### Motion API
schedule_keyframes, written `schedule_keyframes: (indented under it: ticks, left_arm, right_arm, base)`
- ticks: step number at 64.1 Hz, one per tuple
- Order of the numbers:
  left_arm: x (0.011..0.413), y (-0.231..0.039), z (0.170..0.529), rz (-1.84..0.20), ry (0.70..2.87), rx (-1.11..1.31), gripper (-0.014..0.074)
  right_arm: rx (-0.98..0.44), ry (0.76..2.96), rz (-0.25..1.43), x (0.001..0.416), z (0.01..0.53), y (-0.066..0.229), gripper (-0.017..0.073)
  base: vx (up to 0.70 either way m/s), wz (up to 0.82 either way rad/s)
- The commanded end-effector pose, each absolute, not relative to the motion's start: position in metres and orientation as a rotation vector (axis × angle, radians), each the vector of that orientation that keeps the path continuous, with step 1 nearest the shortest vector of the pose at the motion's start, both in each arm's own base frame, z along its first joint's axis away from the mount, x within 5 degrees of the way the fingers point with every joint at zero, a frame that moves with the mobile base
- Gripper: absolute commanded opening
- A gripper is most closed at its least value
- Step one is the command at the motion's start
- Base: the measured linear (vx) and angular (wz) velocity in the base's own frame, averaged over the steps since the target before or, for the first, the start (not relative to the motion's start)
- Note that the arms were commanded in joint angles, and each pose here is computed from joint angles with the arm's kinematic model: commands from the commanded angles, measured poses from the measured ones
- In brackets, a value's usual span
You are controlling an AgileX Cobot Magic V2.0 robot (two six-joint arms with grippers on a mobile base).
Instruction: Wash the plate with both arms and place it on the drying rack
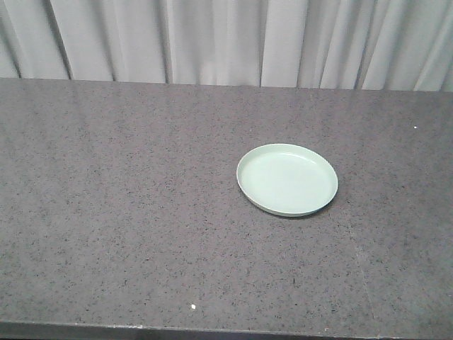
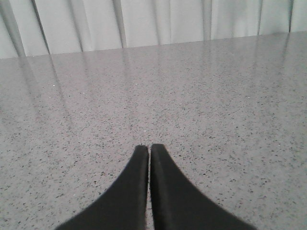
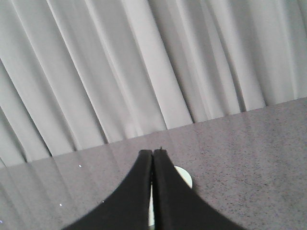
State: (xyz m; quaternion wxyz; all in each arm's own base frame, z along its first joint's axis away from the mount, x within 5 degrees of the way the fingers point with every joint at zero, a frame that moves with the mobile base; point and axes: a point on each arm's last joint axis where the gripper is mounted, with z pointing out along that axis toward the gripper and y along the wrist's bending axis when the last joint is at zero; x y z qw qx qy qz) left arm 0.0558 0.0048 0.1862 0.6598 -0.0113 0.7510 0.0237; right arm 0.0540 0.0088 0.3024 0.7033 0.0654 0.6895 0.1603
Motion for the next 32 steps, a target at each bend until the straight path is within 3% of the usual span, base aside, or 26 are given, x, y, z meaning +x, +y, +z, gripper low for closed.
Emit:
schedule_keyframes:
  ticks: [1, 12, 23, 32]
  left_arm:
    - [0.056, 0.003, 0.185, 0.036, 1.645, -0.008, -0.0006]
    - [0.056, 0.003, 0.185, 0.036, 1.645, -0.008, -0.0006]
    - [0.056, 0.003, 0.185, 0.036, 1.645, -0.008, -0.0006]
    - [0.056, 0.003, 0.185, 0.036, 1.645, -0.008, -0.0006]
  right_arm:
    - [0.069, 1.522, 0.270, 0.064, 0.336, 0.009, 0.0036]
    - [0.003, 1.582, 0.199, 0.092, 0.359, 0.012, 0.0242]
    - [0.018, 1.555, 0.171, 0.124, 0.366, 0.011, 0.0579]
    - [0.028, 1.494, 0.146, 0.141, 0.371, 0.010, 0.0673]
  base:
    - [0.00, 0.00]
    - [0.00, 0.00]
    - [0.00, 0.00]
    - [0.00, 0.00]
